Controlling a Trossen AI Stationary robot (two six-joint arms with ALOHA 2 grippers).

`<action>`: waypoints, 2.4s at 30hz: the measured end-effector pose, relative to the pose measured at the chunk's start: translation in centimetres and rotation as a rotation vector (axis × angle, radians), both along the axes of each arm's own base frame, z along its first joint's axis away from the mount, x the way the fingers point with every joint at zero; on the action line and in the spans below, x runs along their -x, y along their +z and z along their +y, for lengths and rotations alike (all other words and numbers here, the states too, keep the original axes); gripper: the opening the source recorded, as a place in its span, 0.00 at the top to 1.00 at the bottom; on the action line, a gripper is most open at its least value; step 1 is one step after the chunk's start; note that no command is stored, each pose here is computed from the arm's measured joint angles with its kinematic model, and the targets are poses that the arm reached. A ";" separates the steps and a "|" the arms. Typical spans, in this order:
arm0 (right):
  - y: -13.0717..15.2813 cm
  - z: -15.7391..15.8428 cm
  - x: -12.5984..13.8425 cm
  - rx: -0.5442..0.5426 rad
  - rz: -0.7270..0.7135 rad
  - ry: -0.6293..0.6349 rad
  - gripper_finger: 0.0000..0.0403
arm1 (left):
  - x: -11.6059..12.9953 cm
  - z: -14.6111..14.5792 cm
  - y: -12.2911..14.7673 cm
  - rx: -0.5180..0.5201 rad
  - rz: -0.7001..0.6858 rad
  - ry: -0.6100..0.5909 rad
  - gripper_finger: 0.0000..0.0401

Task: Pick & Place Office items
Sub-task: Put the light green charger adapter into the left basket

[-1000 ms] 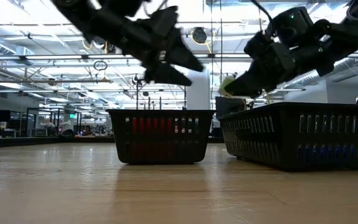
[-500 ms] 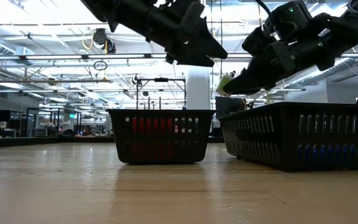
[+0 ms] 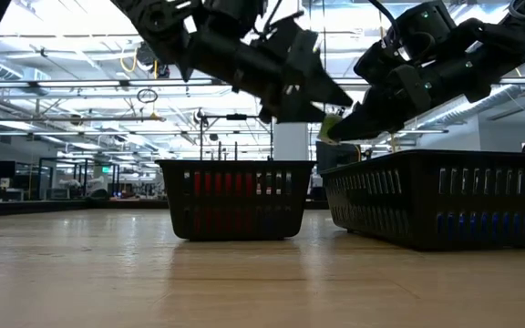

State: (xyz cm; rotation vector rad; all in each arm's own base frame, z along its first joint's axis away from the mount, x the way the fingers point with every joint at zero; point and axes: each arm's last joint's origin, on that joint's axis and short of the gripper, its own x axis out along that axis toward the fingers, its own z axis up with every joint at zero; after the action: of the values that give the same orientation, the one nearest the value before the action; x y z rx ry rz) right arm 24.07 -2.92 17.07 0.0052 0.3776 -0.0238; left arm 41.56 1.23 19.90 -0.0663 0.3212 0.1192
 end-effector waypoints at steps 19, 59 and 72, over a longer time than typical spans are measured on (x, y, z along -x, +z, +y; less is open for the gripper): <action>0.1 0.0 0.0 0.004 -0.007 0.000 0.70 | -0.1 0.2 0.2 -0.019 -0.014 0.022 0.55; 0.0 0.0 0.1 -0.004 0.010 -0.003 0.60 | -0.2 0.7 0.5 -0.058 -0.055 -0.033 0.93; -0.2 0.0 0.1 -0.022 0.027 -0.007 0.52 | 3.3 -2.2 6.5 -0.077 -0.013 -0.113 0.93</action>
State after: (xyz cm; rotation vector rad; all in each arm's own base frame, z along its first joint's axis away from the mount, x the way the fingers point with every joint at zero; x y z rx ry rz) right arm 23.94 -2.91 16.87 0.0278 0.4045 -0.0271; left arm 38.26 -1.02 26.41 0.0268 0.3064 0.0190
